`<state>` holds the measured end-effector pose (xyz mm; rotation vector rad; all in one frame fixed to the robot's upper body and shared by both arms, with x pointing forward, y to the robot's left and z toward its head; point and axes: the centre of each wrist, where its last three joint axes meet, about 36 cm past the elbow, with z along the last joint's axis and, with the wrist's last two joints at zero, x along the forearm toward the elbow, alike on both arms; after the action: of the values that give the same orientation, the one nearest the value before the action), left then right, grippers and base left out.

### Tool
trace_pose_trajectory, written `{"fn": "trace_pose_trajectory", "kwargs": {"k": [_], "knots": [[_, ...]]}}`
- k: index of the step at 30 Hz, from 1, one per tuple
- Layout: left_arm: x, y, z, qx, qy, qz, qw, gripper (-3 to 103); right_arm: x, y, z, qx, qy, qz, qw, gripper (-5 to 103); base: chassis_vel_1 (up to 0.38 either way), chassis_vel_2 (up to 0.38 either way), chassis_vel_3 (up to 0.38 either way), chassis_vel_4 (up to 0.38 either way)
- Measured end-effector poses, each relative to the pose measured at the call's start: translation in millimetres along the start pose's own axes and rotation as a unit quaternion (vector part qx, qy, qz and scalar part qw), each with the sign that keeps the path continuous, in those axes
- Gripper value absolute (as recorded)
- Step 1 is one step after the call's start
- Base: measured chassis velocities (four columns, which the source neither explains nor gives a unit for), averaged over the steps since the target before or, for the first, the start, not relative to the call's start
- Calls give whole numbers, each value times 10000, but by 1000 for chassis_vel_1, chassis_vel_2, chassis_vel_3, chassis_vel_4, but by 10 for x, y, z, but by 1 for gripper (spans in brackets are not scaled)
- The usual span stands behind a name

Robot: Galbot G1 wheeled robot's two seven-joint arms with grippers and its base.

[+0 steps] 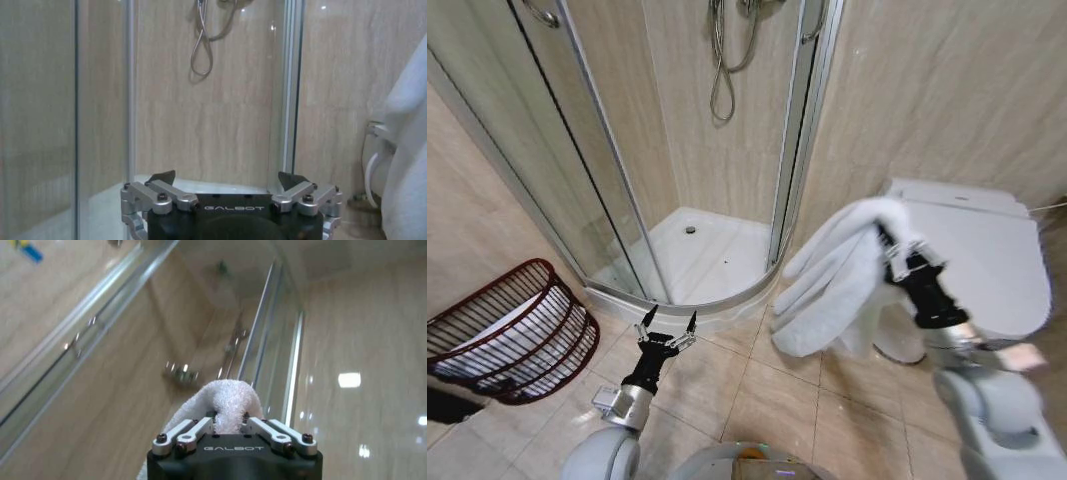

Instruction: Discard the used towel into the hamper.

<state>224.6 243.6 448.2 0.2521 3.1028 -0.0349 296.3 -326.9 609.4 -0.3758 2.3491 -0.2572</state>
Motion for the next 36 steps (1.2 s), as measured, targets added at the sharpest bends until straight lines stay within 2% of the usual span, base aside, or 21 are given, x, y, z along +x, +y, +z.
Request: {"fn": "trace_pose_trajectory", "kwargs": {"k": [3,6,14,36], "knots": [[0,0,0,-1,0,0,10000,100,-48,-93,-209,26,-233,76,9997,10,0,0,0,0],[0,0,0,0,-1,0,10000,100,-87,-288,-498,147,-561,264,9980,10,0,0,0,0],[0,0,0,0,0,0,10000,100,-95,-618,-904,465,-1059,719,9907,10,0,0,0,0],[0,0,0,0,0,0,10000,100,20,-718,-976,361,-1261,1105,9852,10,0,0,0,0]]}}
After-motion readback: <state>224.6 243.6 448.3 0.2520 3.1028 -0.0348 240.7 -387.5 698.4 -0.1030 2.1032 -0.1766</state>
